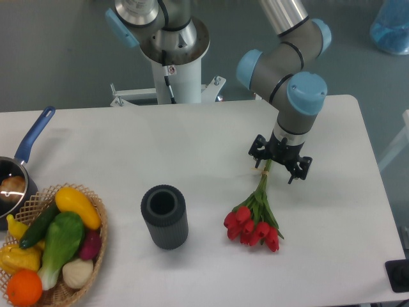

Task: Pick up the flowers from the table
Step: 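Move the open gripper over the green tulip stems, then lower the gripper down around the tulip stems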

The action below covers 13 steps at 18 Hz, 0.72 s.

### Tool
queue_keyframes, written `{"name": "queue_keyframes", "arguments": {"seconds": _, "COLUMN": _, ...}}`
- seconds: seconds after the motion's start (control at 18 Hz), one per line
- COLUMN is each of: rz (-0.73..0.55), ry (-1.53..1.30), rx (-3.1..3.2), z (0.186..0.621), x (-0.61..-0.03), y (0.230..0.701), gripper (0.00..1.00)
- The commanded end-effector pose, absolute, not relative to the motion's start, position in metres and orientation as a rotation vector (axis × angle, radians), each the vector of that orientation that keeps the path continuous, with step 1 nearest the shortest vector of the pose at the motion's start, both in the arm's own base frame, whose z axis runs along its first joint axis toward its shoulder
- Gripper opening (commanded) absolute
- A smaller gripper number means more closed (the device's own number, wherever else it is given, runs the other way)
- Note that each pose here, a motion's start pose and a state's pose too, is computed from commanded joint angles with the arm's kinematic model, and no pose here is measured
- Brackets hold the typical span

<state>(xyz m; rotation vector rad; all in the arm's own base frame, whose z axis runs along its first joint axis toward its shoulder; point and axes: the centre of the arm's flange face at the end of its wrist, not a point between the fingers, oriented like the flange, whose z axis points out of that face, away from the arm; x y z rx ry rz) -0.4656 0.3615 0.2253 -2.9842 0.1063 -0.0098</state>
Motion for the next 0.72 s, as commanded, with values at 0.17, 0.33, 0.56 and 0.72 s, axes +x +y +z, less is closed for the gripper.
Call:
{"name": "queue_keyframes", "arguments": {"seconds": 0.17, "rz": -0.006, "ry": 0.111, "rx": -2.981, "z": 0.224, "x": -0.469, "y": 0.364, "gripper": 1.0}}
{"name": "queue_keyframes", "arguments": {"seconds": 0.33, "rz": -0.011, "ry": 0.107, "rx": -2.97, "z": 0.223, "x": -0.474, "y": 0.367, "gripper": 1.0}}
{"name": "queue_keyframes", "arguments": {"seconds": 0.56, "rz": -0.016, "ry": 0.109, "rx": -2.974, "z": 0.22, "x": -0.475, "y": 0.369, "gripper": 1.0}}
{"name": "queue_keyframes", "arguments": {"seconds": 0.72, "rz": -0.03, "ry": 0.13, "rx": -2.981, "z": 0.213, "x": -0.471, "y": 0.375, "gripper": 1.0}}
